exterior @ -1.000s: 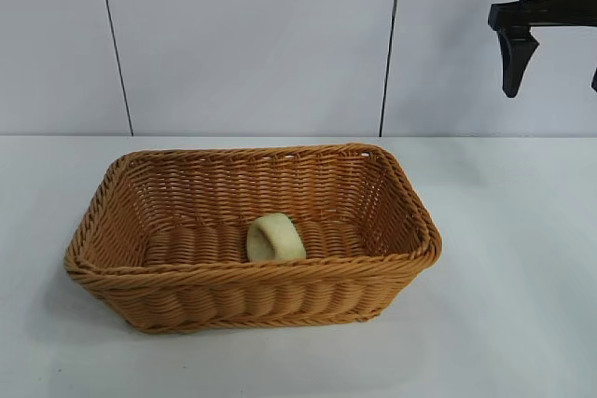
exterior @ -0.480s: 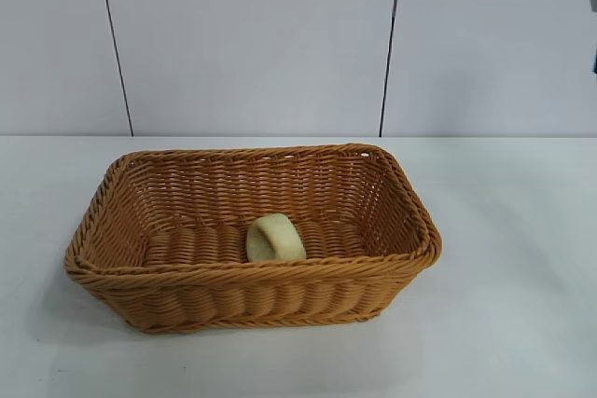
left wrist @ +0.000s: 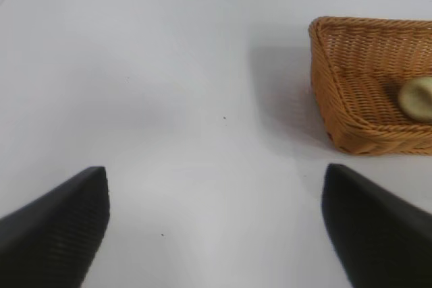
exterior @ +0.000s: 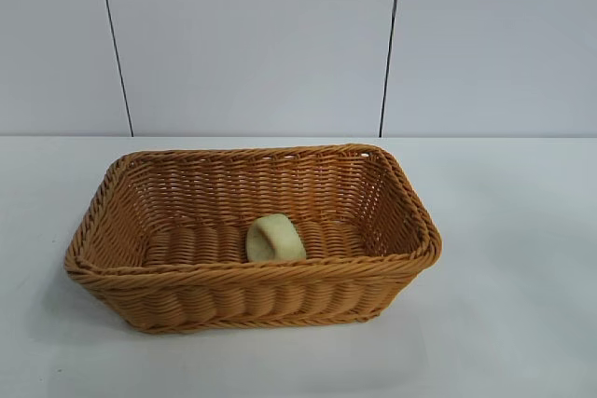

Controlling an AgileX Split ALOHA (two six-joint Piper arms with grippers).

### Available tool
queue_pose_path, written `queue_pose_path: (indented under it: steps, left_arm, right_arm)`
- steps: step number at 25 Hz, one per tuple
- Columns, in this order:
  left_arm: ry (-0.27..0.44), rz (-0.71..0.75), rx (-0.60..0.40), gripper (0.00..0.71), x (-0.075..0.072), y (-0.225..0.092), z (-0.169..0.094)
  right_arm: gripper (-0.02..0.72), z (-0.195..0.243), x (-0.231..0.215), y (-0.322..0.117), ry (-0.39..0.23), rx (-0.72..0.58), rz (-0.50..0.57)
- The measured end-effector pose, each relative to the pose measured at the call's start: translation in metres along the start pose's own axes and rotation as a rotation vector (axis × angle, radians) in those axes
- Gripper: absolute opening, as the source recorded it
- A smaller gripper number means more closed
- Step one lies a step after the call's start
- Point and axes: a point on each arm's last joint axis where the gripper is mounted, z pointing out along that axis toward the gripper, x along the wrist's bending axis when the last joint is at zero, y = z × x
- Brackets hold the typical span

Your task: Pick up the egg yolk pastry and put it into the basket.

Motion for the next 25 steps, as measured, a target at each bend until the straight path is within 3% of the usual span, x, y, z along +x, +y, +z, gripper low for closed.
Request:
queue_pose_path:
  steps: [4, 8, 17, 25]
  left_arm:
    - [0.000, 0.000, 0.000, 0.662, 0.000, 0.000, 0.000]
    - [0.000, 0.000, 0.000, 0.662, 0.000, 0.000, 0.000]
    - [0.000, 0.000, 0.000, 0.662, 0.000, 0.000, 0.000]
    - [0.000, 0.000, 0.000, 0.662, 0.000, 0.000, 0.000]
  right_arm:
    - [0.642, -0.019, -0.001, -0.015, 0.011, -0.214, 0.010]
    - [0.642, -0.025, 0.001, -0.025, 0.042, -0.319, -0.005]
    - [0.642, -0.038, 0.002, -0.040, 0.064, -0.451, -0.029]
    - [0.642, -0.039, 0.002, -0.041, 0.064, -0.458, -0.030]
